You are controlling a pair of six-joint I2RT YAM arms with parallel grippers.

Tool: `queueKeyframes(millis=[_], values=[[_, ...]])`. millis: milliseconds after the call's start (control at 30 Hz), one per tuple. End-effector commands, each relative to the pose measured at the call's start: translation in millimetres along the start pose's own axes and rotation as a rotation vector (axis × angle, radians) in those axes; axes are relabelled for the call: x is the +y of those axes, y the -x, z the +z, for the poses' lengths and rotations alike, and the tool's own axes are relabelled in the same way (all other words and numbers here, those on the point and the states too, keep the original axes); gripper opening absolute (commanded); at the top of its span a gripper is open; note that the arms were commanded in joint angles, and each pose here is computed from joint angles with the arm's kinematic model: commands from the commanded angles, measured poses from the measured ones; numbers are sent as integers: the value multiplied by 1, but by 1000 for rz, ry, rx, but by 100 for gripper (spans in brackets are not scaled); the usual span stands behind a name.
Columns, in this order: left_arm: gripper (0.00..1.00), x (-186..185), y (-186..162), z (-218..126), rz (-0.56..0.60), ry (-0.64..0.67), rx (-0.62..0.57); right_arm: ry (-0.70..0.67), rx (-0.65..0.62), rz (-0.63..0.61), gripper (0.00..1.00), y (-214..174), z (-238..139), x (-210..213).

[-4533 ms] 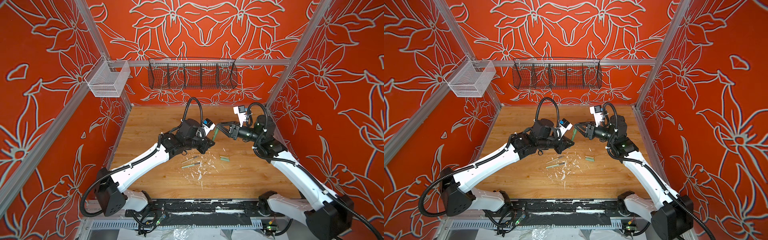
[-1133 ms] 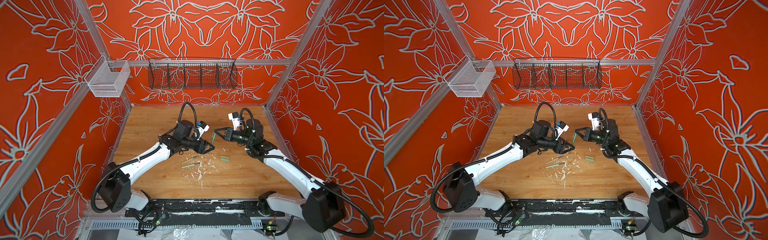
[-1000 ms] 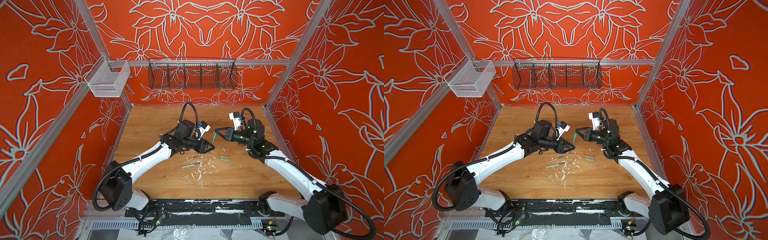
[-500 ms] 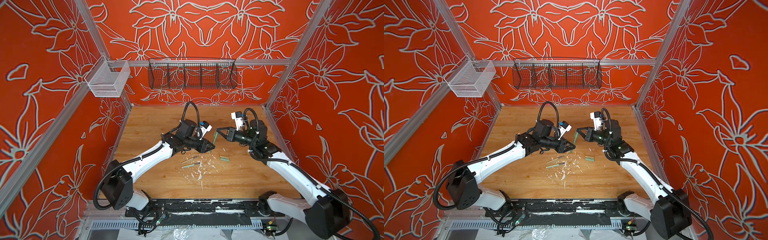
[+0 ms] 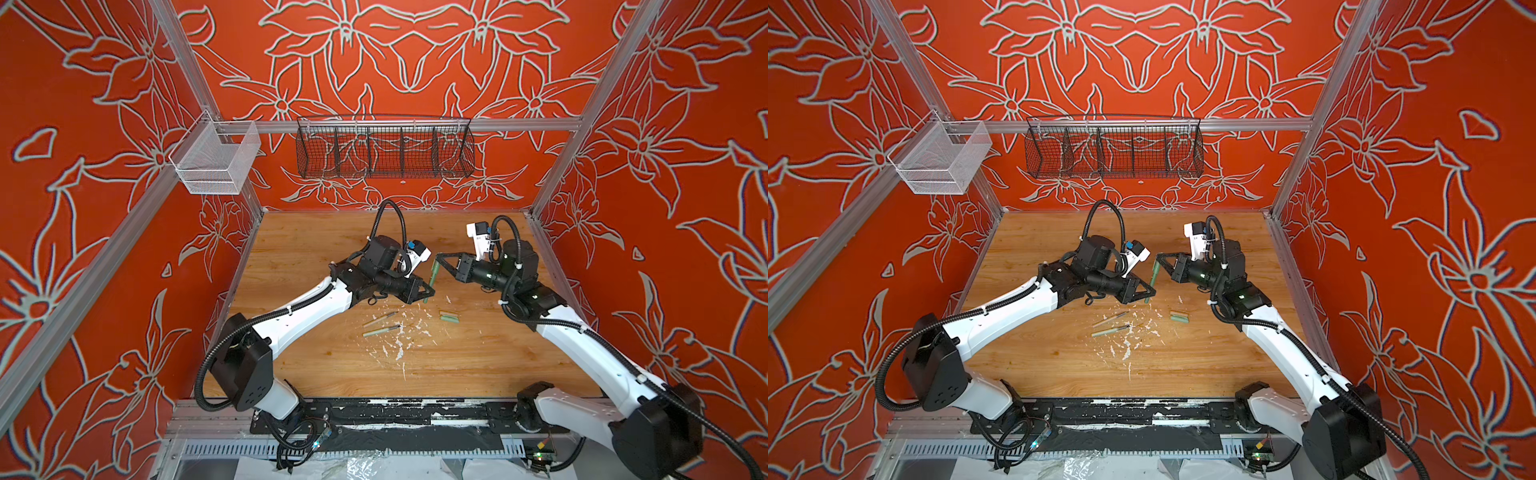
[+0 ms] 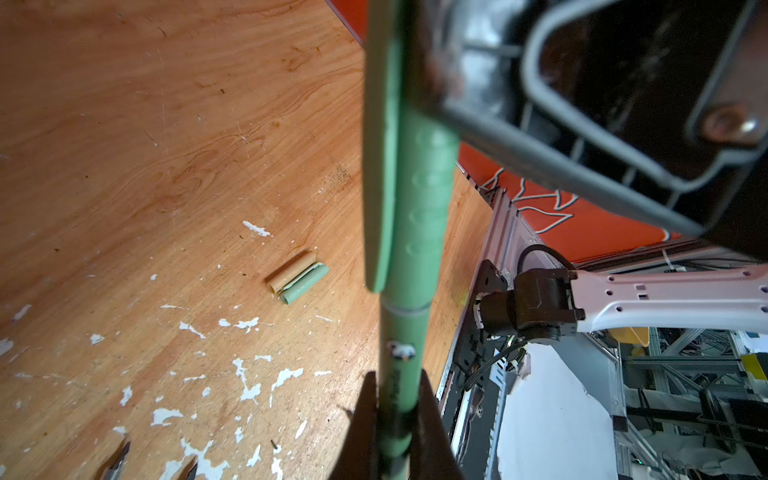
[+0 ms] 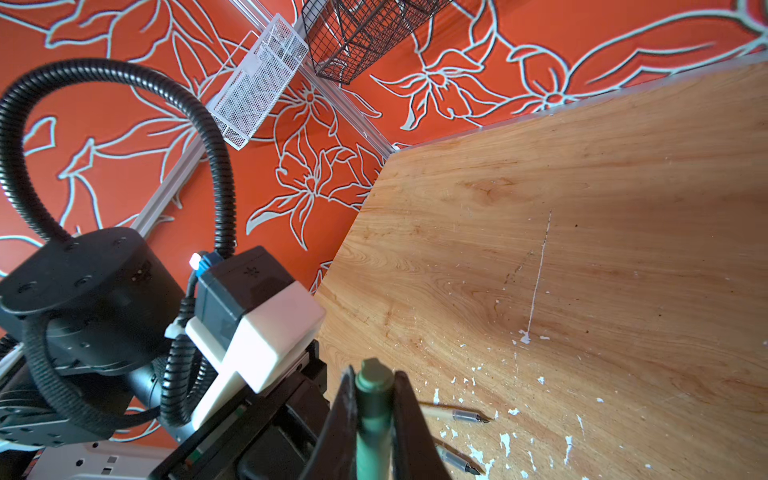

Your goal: Insert the pens into the pen caps

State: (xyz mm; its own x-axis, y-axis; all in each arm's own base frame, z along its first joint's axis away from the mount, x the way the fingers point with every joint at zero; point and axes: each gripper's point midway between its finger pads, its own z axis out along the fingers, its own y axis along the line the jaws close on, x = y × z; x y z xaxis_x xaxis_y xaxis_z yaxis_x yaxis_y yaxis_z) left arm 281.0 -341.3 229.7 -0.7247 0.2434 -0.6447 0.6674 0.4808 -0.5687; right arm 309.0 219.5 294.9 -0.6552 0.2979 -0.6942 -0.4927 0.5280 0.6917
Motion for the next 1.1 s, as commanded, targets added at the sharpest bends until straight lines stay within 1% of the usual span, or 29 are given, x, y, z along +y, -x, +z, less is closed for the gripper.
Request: queueKeyframes(millis=[0, 67, 200, 333, 400, 567, 700, 833, 1000, 1067], values=[[0, 12, 20, -3, -31, 81, -42, 24, 28, -52, 0, -7, -5, 7], [0, 19, 29, -4, -45, 130, -60, 28, 41, -70, 0, -11, -7, 7], [0, 27, 54, -13, -23, 160, -129, 19, 71, -101, 0, -24, -11, 3], [0, 36, 91, -23, -5, 139, -217, 13, 91, -80, 0, -39, -11, -7], [0, 36, 109, -26, 16, 133, -243, 0, 120, -73, 0, -48, -11, -11], [0, 32, 142, -27, 70, 123, -256, -48, 168, -93, 0, -70, -13, -21], [0, 33, 163, -36, 71, 115, -306, -75, 197, -85, 0, -87, -13, -28], [0, 33, 178, -46, 83, 109, -340, -102, 227, -74, 0, -102, -12, -37], [0, 34, 188, -50, 81, 100, -355, -136, 273, -68, 0, -121, -7, -46], [0, 33, 187, -49, 75, 87, -350, -163, 254, -63, 0, -120, -8, -51]])
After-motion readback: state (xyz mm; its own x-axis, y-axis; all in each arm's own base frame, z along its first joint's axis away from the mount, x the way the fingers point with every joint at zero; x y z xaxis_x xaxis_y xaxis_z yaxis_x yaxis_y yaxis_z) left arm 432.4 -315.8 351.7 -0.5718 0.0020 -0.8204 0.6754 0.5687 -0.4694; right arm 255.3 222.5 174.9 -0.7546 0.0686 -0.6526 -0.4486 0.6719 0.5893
